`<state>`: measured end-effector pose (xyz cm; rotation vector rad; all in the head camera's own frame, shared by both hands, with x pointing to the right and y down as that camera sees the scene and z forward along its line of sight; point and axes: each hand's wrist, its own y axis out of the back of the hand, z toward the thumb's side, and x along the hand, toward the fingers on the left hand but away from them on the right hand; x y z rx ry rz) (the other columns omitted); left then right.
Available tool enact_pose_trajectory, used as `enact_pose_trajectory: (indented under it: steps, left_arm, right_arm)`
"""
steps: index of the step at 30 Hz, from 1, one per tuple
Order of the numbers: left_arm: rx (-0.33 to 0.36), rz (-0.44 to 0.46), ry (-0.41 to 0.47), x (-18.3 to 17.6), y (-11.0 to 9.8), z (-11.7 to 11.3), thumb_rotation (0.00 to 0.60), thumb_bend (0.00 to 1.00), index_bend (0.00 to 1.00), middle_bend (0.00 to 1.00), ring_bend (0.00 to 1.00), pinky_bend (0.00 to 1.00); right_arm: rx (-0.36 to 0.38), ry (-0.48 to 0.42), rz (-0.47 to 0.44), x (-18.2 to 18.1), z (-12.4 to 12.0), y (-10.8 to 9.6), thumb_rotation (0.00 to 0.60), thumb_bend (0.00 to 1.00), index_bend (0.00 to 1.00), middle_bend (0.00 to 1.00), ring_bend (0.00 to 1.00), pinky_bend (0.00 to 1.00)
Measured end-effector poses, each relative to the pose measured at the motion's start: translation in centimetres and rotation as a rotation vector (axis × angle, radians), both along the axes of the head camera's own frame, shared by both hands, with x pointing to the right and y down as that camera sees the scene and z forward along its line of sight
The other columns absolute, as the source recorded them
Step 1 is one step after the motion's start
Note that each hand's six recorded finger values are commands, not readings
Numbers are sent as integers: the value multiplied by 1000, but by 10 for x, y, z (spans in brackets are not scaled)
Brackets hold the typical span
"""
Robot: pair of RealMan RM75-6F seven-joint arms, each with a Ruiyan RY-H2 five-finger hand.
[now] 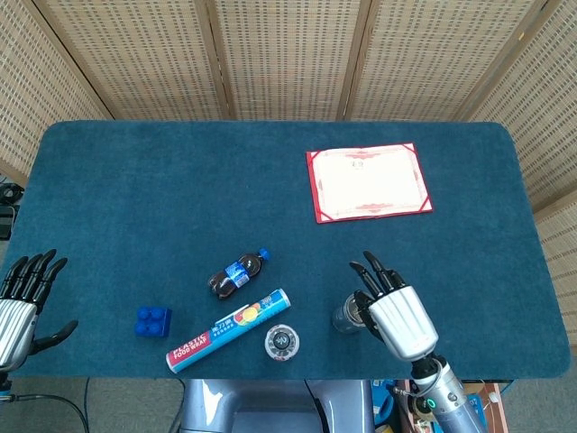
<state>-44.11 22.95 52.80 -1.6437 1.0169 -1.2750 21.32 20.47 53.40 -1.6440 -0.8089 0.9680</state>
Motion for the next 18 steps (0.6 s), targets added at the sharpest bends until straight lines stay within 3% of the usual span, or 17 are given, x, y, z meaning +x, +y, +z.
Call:
enact_pose_trajectory:
  steps: [18]
  left_arm:
    - [-1,-4,2,-1,0,0,600,209,0,0,0,0]
  right_arm:
    - [-14,5,-10,0,4,0,600,427,595,153,88,405]
